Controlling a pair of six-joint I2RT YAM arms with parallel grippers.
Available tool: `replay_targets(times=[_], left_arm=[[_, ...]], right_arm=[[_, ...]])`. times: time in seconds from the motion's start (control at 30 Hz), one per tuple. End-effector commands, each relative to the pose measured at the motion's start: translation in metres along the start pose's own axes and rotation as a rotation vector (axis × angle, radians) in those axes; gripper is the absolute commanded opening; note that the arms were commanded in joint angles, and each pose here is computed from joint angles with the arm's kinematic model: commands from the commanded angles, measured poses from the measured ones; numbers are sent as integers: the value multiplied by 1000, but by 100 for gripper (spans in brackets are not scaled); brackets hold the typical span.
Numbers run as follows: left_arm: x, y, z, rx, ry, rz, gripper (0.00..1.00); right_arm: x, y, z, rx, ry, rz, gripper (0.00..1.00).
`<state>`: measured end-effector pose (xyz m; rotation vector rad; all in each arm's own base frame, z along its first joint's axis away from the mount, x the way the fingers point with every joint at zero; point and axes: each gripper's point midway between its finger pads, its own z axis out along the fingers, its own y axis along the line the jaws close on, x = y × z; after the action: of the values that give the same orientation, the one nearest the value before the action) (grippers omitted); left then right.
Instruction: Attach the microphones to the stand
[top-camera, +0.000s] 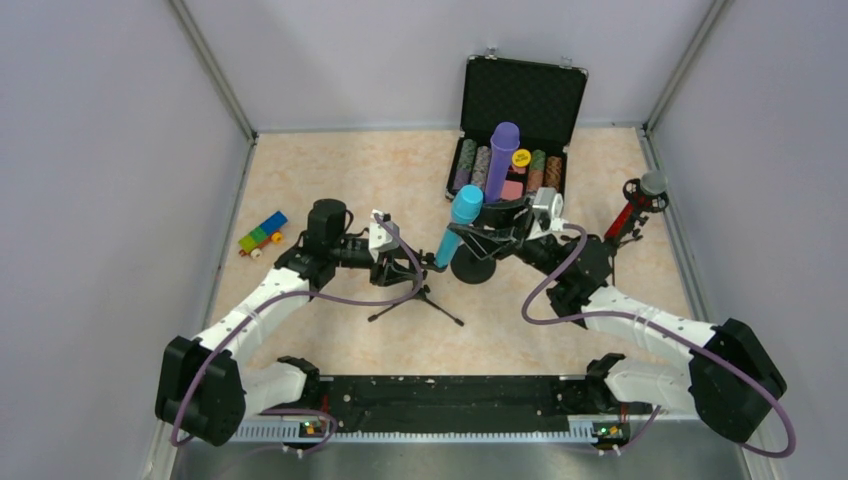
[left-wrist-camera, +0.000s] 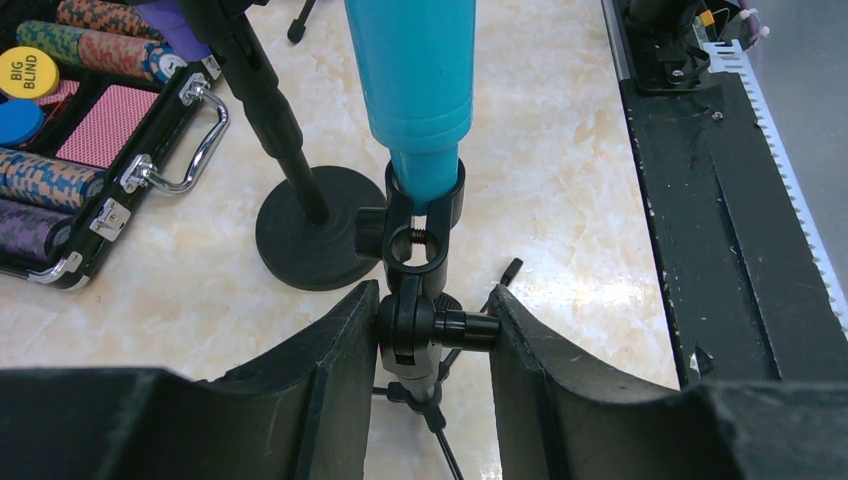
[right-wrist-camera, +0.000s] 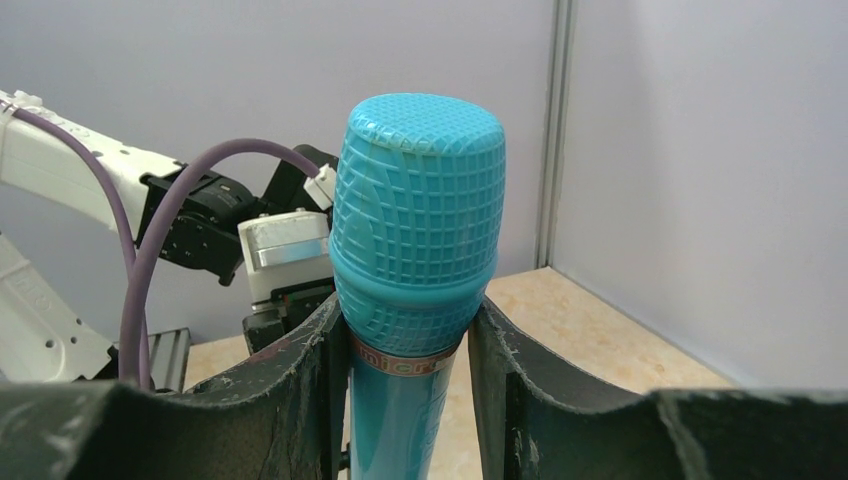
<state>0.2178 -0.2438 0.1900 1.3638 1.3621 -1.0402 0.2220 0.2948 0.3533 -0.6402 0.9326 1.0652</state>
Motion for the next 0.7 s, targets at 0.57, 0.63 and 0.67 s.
replay_targets(times=[0.57,0.63,0.67], left_arm=[[-12,2,2,34,-15,50,18],[-12,2,2,33,-13,51,17],[-12,2,2,34,-12,52,17]], right_arm=[[33,0,3,24,79,-18,0],[40,0,2,26,101,-21,0],[42,1,2,26,110,-25,0]])
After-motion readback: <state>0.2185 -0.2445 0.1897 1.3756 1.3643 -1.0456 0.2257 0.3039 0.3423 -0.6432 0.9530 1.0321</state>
